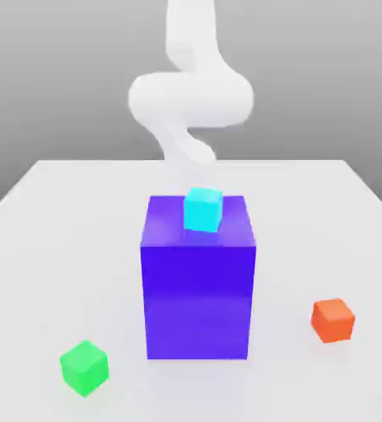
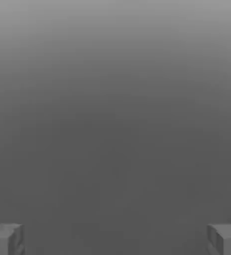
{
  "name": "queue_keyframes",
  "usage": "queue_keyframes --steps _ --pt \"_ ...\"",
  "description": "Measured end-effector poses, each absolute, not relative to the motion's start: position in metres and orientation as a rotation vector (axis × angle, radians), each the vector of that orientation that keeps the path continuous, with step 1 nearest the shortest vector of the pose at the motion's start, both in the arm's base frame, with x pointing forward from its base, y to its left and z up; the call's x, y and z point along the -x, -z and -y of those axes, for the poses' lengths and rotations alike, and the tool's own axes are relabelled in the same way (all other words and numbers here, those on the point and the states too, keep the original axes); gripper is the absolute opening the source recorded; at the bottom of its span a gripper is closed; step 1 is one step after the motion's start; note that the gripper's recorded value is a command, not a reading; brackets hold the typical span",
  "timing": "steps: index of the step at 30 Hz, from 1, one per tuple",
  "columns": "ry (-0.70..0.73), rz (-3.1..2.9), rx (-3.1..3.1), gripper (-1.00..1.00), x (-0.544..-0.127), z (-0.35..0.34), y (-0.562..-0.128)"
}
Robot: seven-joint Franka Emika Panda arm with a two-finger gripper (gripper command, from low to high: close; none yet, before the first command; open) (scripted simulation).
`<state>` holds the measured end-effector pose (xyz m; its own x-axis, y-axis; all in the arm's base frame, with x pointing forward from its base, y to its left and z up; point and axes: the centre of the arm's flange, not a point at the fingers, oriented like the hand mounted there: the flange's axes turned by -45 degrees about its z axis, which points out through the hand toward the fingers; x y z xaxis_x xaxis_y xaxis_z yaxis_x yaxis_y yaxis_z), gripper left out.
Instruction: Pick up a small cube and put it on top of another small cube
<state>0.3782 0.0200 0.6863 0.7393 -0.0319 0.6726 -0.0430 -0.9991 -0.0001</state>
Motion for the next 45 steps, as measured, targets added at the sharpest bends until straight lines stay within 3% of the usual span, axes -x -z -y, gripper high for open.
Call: queue_keyframes --steps 9,17,25,34,38,39,45 --pt "-0.806 0.178 -2.955 0.00 -0.473 -0.095 -0.573" --pt "-0.564 0.245 -2.989 0.00 -0.519 -0.164 -0.453" --pt "-0.330 0.321 -3.035 0.00 -0.525 -0.233 -0.330" --pt "-0.044 0.437 -3.100 0.00 -0.490 -0.311 -0.208" --pt "-0.003 0.460 -3.109 0.00 -0.484 -0.321 -0.146" --pt "-0.001 0.459 -3.109 -1.00 -0.483 -0.322 -0.134" --pt "-0.002 0.459 -3.111 -1.00 -0.482 -0.322 -0.129"
